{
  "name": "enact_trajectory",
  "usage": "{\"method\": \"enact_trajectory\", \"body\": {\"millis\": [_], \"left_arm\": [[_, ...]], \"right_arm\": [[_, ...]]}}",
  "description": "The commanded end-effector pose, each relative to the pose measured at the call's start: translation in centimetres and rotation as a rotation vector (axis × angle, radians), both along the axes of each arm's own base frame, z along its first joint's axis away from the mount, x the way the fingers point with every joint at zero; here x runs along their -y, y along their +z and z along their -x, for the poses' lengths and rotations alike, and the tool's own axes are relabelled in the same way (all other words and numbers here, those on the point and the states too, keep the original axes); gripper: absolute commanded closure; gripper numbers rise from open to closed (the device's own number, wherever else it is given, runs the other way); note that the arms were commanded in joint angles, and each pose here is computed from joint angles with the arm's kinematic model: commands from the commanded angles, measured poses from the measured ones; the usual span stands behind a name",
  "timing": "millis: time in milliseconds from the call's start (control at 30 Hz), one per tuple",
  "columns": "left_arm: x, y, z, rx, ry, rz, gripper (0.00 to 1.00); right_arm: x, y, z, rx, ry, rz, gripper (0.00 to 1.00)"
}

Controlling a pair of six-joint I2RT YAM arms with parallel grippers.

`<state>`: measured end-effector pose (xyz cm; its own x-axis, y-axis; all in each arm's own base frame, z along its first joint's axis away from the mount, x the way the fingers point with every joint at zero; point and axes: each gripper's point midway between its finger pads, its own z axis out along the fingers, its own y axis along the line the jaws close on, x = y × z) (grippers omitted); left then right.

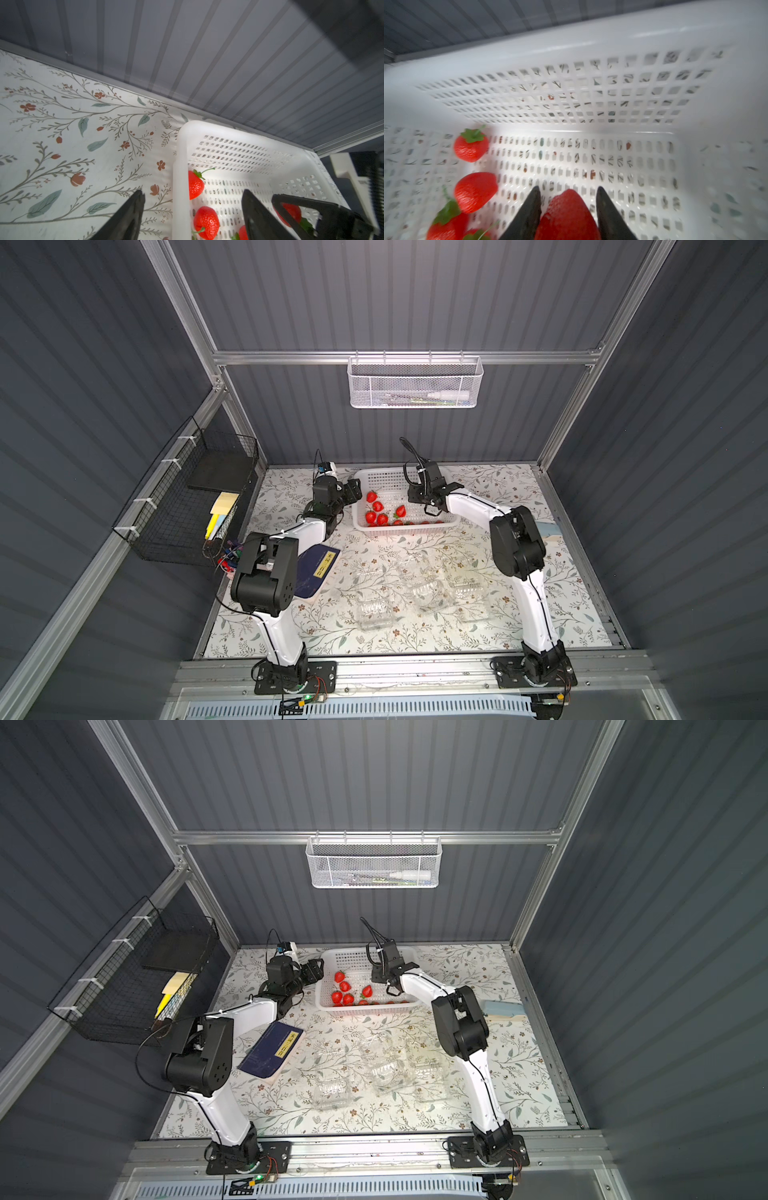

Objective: Pack strawberries into containers
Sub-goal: Pick up the strawberry from the basket, then place the strawberry in the packing box.

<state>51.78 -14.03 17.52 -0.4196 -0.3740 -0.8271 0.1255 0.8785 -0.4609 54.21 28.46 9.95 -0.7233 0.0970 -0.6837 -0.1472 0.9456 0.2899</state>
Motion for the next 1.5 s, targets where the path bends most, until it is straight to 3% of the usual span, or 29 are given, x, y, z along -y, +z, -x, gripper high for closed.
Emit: {"method": "enact_trajectory", "body": {"millis": [0, 167, 400, 700, 900, 1233, 1467], "left_arm": [[0.8, 2.6, 1.3, 0.056, -0.026, 0.033, 0.24], [1.7, 3.5, 2.5, 0.068, -0.044, 0.039, 0.23], [4.4, 4.9, 3.8, 0.089, -0.094, 0.044, 0.23], [6.8, 5.2, 4.5, 0.085, -0.122, 0.052, 0.23], [7.6, 5.5, 4.9, 0.085, -0.124, 0.056, 0.23], [7.3, 5.4, 5.1, 0.076, -0.108, 0.039, 0.23], [7.4, 6.2, 5.0, 0.087, -0.112, 0.043, 0.23]], "right_arm": [[0.3, 4.5, 1.7, 0.053, 0.009, -0.064, 0.79], [1.8, 7.2, 6.8, 0.042, 0.007, -0.092, 0.79], [3.9, 8.2, 18.3, -0.026, 0.072, -0.017, 0.80], [4.6, 3.1, 30.8, -0.226, 0.197, 0.057, 0.80], [3.3, -1.1, 33.7, -0.327, 0.255, 0.101, 0.80], [1.9, -5.8, 35.6, -0.418, 0.306, 0.175, 0.76], [1.5, -7.2, 37.4, -0.438, 0.361, 0.220, 0.71]]}}
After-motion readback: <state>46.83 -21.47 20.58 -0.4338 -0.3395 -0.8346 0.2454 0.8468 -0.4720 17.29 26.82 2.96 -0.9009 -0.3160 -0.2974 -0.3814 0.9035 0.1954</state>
